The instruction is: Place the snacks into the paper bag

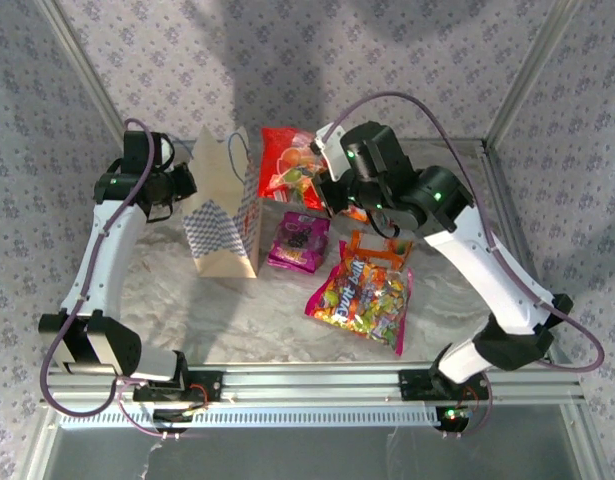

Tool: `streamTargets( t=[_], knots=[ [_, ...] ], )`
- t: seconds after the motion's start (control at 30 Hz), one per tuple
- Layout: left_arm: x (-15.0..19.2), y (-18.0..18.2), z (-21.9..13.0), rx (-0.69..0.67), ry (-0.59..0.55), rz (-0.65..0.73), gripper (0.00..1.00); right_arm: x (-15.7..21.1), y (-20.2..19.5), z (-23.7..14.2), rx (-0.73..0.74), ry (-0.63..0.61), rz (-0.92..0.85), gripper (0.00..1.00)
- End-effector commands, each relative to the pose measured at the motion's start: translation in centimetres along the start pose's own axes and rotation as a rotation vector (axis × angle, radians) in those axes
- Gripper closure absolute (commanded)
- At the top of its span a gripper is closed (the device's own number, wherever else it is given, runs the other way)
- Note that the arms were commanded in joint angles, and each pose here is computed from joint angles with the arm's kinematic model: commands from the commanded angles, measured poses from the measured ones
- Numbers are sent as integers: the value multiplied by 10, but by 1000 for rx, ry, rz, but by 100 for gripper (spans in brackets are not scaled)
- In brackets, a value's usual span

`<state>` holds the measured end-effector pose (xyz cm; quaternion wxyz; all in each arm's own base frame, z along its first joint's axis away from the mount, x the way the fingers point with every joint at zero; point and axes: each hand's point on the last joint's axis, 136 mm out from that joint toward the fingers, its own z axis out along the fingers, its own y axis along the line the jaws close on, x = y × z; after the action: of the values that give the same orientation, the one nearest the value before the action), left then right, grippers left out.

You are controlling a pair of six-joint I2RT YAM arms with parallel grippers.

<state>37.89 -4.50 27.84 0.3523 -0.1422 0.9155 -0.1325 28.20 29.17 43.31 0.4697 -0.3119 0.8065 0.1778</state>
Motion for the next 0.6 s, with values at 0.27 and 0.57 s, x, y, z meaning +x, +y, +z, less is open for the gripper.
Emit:
streamTargets(
  t=[0.27, 0.57],
  knots=[
    [4, -11, -20, 85, -26, -21, 100, -111, 16, -35, -87, -370, -66, 100],
    [13, -7, -20, 78, -12, -32, 100, -147, 58, -20, -286, -482, -47, 100]
  ],
)
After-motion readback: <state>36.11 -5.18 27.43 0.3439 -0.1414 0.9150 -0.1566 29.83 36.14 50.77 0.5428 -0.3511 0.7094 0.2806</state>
